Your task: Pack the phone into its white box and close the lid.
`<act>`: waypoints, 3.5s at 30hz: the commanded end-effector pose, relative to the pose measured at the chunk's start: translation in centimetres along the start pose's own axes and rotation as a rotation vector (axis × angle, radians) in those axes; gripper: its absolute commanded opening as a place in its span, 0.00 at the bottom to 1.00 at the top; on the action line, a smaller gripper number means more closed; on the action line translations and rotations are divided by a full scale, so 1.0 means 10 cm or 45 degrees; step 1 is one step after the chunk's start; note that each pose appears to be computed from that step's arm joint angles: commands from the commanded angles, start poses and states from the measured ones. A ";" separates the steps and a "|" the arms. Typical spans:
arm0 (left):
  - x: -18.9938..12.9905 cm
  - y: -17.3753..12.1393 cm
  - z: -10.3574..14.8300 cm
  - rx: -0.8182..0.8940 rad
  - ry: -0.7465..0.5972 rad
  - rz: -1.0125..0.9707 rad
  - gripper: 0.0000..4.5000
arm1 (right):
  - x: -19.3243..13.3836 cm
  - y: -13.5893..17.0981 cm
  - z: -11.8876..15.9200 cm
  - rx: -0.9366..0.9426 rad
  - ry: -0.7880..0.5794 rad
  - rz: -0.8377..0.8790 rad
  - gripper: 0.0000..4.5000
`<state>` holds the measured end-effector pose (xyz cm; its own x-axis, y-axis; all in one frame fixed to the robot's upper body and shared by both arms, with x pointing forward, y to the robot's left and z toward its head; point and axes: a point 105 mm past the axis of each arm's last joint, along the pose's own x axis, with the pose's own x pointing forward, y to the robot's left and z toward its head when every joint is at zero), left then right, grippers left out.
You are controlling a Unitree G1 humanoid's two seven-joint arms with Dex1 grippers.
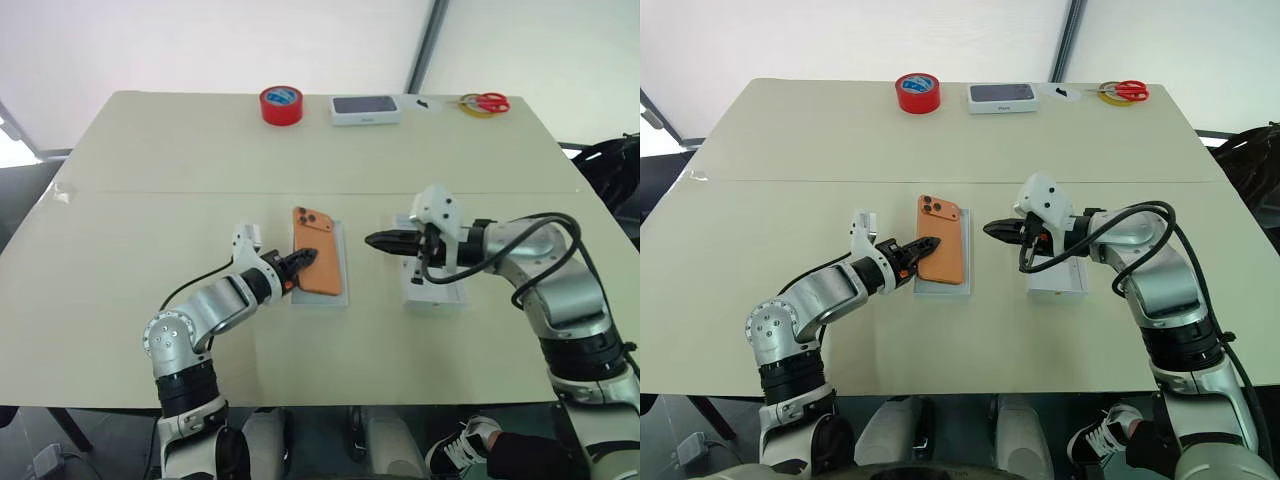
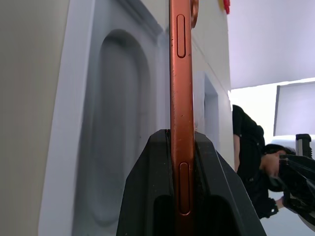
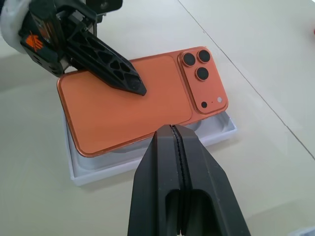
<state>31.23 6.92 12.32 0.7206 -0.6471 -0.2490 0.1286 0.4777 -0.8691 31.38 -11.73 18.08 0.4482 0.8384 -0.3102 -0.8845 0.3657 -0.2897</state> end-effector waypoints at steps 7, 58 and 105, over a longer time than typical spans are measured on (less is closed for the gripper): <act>0.04 -0.12 -0.04 0.043 0.047 -0.072 0.01 | -0.05 -0.03 0.15 -0.071 -0.050 -0.037 0.00; 0.15 0.18 -0.05 1.268 0.329 0.160 0.01 | 0.75 0.00 -0.38 -0.250 0.438 -0.157 0.00; 0.68 -0.37 -0.99 1.230 0.696 -0.281 0.01 | -0.45 0.16 -0.84 -0.114 0.760 -0.242 0.00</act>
<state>29.86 -4.00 9.11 0.2938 -0.8046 -0.5161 0.8394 0.4754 -0.2633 29.99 -21.11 11.15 0.6630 0.2648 -0.7002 -0.7126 0.5099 -0.4818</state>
